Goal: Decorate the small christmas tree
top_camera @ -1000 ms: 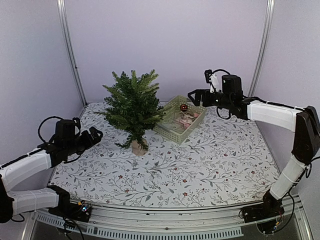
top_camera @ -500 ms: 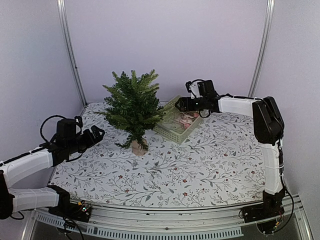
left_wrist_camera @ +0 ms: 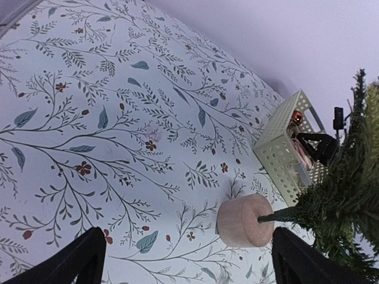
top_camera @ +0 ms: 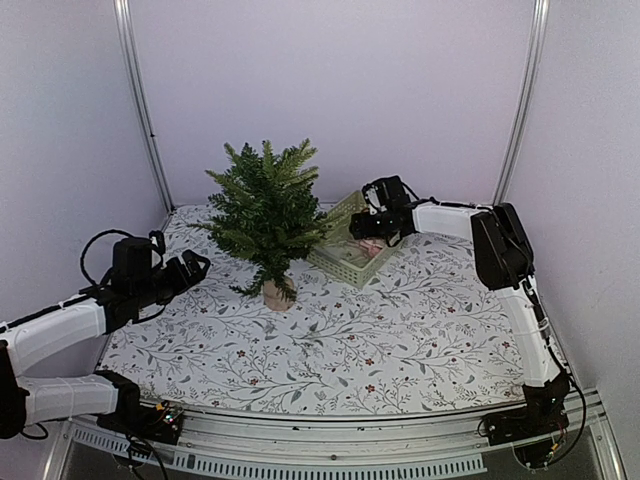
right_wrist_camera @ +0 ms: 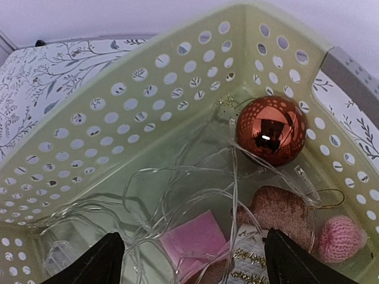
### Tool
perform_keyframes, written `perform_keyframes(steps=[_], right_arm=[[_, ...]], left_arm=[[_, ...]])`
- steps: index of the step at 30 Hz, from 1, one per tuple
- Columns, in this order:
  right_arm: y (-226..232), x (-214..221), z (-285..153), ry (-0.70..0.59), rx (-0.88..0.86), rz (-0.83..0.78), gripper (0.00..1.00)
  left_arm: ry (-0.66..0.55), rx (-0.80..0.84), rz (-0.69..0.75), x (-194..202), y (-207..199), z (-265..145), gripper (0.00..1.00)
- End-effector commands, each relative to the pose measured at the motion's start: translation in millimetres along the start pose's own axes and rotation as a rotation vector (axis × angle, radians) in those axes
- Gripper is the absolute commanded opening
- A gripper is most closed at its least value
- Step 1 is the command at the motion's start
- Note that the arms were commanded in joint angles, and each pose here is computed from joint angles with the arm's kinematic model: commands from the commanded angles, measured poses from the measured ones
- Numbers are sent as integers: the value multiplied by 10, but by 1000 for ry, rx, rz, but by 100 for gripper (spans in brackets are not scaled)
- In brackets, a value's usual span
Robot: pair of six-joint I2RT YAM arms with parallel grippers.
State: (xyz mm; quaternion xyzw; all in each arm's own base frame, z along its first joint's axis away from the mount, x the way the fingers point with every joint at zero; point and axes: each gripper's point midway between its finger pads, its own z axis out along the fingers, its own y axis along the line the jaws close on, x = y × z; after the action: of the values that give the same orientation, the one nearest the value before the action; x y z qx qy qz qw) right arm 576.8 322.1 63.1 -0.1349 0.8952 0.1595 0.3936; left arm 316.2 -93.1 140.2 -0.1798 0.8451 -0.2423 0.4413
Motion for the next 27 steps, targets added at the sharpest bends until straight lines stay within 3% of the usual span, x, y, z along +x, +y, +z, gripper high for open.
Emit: perform_keyframes(steps=[1, 4, 11, 20, 27], right_arm=[[-163, 38, 129, 5, 83, -4, 81], [-211, 41, 202, 2, 100, -1, 72], [-260, 53, 283, 0, 106, 10, 40], [-110, -321, 2, -86, 52, 2, 5], [13, -755, -384, -199, 19, -11, 0]], left_arm=[[-8, 9, 8, 32, 4, 5, 99], [-9, 8, 5, 35, 10, 5, 99], [-11, 11, 1, 48, 19, -10, 99], [-12, 12, -4, 57, 27, -1, 99], [-16, 34, 6, 53, -50, -20, 99]])
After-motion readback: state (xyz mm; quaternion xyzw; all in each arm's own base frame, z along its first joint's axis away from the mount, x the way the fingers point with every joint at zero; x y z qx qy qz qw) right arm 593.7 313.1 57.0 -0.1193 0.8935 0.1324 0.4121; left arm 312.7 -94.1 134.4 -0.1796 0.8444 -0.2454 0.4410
